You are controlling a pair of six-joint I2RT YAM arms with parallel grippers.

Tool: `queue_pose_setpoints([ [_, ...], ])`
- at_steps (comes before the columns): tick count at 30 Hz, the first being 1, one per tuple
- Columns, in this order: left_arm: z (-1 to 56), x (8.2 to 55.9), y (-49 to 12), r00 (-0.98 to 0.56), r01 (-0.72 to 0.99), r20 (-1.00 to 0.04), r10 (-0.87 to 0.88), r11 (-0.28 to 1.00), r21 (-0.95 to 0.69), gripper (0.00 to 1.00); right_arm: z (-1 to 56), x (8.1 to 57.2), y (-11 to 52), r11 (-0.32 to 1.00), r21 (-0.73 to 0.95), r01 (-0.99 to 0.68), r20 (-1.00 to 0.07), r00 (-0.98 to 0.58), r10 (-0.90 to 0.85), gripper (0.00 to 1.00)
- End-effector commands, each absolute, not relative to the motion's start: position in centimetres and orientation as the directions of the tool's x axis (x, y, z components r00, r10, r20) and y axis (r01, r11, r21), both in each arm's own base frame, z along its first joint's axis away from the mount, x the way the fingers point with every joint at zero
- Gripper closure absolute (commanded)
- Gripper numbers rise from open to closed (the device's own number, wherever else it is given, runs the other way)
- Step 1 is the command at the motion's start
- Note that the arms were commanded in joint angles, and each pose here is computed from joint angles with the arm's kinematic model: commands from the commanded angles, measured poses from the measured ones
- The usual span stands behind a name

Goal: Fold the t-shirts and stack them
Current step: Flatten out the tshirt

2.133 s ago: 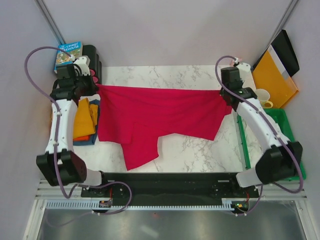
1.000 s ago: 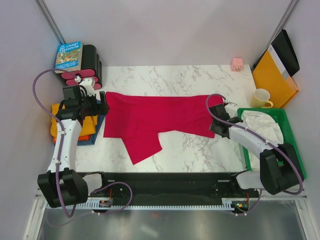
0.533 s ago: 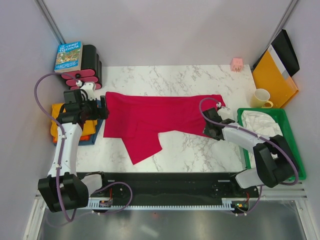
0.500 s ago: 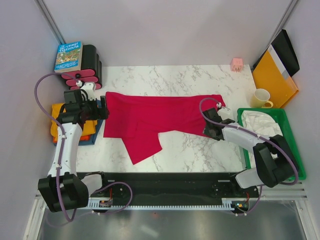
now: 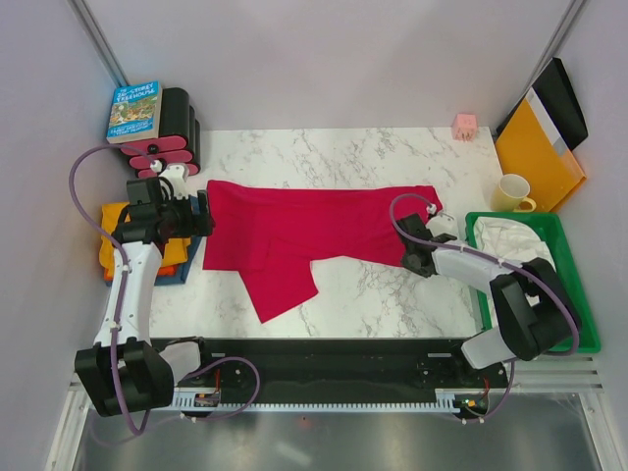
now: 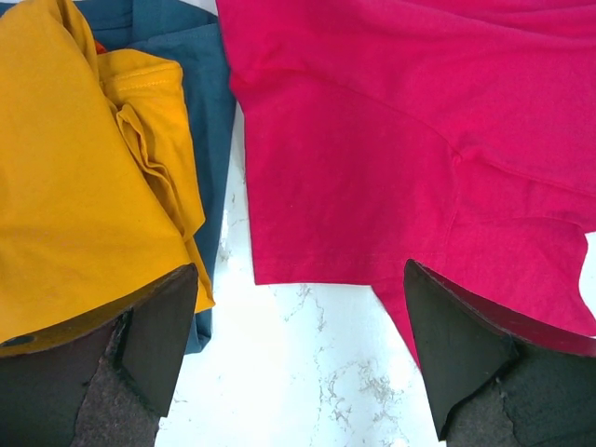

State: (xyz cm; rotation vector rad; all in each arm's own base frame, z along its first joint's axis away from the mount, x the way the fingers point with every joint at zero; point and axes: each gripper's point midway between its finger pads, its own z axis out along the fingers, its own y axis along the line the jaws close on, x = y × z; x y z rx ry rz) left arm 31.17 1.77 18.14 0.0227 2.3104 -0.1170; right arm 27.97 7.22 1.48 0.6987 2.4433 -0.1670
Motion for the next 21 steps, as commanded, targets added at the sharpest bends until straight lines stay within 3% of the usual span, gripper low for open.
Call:
queue_pose_setpoints([
  [1, 18.7, 31.0, 2.2, -0.659, 0.052, -0.752, 0.001, 0.998, -0.045, 0.03, -1.3, 25.5, 7.1, 0.853, -0.023, 0.521, -0.489, -0.75, 0.445, 0.67],
  [2, 18.6, 30.9, 2.2, -0.66, 0.052, -0.752, 0.002, 0.998, -0.043, 0.03, -1.3, 25.5, 7.1, 0.849, -0.013, 0.528, -0.489, -0.744, 0.455, 0.75],
  [3, 18.7, 30.9, 2.3, -0.659, 0.052, -0.752, 0.004, 0.998, -0.041, 0.03, -1.3, 25.5, 7.1, 0.848, -0.006, 0.53, -0.489, -0.741, 0.46, 0.91],
  [5, 18.5, 30.7, 2.2, -0.66, 0.051, -0.751, 0.002, 0.998, -0.042, 0.03, -1.2, 25.3, 7.1, 0.846, 0.002, 0.533, -0.493, -0.736, 0.464, 1.0],
  [11, 16.5, 30.3, 2.5, -0.703, 0.039, -0.711, 0.003, 0.999, -0.035, 0.04, 1.4, 25.9, 6.5, 0.847, 0.039, 0.53, -0.572, -0.683, 0.454, 1.0],
  [21, 8.8, 29.4, 3.8, -0.862, 0.076, -0.502, 0.072, 0.997, 0.012, 0.07, 3.5, 26.4, 6.1, 0.862, 0.031, 0.507, -0.609, -0.674, 0.418, 1.0],
])
